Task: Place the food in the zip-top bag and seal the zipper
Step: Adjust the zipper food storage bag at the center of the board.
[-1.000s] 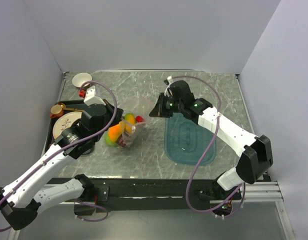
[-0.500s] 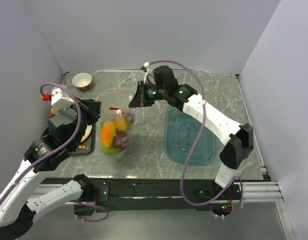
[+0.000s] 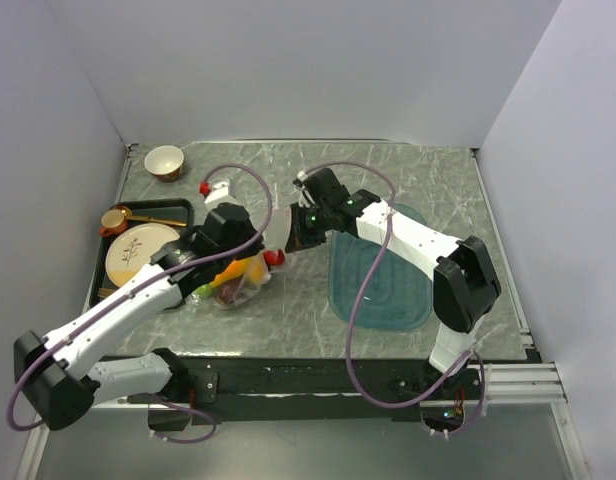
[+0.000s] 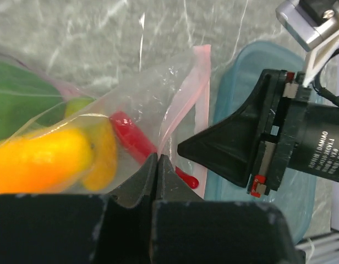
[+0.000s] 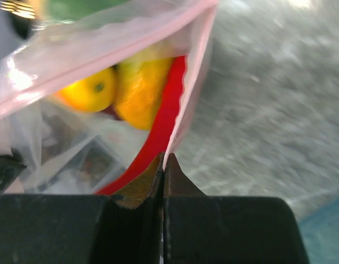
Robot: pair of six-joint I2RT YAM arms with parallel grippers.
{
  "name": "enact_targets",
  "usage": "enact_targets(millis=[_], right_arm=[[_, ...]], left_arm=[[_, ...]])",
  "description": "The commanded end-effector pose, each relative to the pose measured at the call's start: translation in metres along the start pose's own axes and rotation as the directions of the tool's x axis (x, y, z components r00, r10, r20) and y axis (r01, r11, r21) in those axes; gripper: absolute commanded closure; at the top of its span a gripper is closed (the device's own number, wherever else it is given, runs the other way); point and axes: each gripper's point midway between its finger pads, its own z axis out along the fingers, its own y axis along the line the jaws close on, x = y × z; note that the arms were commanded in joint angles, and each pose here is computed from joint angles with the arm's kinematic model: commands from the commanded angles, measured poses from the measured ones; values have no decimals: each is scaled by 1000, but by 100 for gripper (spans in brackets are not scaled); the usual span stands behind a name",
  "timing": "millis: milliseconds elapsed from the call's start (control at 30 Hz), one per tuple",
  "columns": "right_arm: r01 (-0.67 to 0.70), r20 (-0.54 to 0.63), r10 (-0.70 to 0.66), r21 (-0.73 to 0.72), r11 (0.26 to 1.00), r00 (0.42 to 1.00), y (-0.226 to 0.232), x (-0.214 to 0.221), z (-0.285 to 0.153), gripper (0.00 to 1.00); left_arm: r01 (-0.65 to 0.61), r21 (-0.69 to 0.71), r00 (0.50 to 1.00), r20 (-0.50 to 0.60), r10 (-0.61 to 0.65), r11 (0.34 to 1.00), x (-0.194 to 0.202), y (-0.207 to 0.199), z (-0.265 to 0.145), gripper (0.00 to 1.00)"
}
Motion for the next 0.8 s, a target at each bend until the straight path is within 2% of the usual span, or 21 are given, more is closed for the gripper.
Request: enact_targets(millis=[0, 100, 167, 333, 400, 433, 467, 533, 600, 633, 700, 733, 767], right_arm=[[34, 45, -36, 44, 998, 998, -8, -1, -11, 96], [40, 61, -44, 59, 997, 997, -7, -4, -18, 96], [56, 109, -56, 3, 998, 992, 9, -12, -30, 96], [129, 294, -97, -89, 988, 951, 56, -53, -84, 98], [217, 341, -140, -199, 956, 930, 95, -62, -118, 96], [268, 378, -162, -248, 931, 911, 114, -62, -141, 94], [314, 409, -176, -298, 902, 895, 130, -64, -155, 88], [344, 411, -196, -325, 881, 890, 137, -63, -158, 85], [322, 378, -195, -310, 894, 905, 141, -69, -161, 95], [337, 336, -220, -342, 878, 916, 148, -61, -157, 96], [362, 359, -226, -377, 853, 906, 163, -59, -162, 92], [377, 386, -230, -366, 851, 893, 164, -64, -157, 87], [332, 373, -210, -301, 894, 904, 146, -69, -138, 86]], left_arm=[[66, 137, 996, 46, -73, 988, -21, -31, -12, 99], [56, 103, 995, 79, -64, 993, -32, -26, -17, 99], [54, 105, 993, 100, -65, 993, -39, -27, -22, 99], [68, 143, 974, 207, -97, 987, -82, -35, -61, 99], [168, 70, 932, 315, -181, 983, -103, -10, -77, 99], [200, 122, 889, 395, -233, 972, -121, -4, -99, 99], [197, 137, 870, 433, -237, 971, -125, 1, -105, 99], [191, 105, 847, 484, -218, 976, -130, 18, -114, 99], [187, 87, 850, 485, -205, 979, -136, 17, -120, 99], [162, 2, 884, 443, -146, 987, -124, 24, -106, 99], [185, -36, 898, 412, -154, 982, -120, 24, -100, 99], [183, -58, 911, 385, -147, 981, -112, 25, -91, 99], [186, -53, 915, 374, -153, 981, -106, 24, -84, 99]])
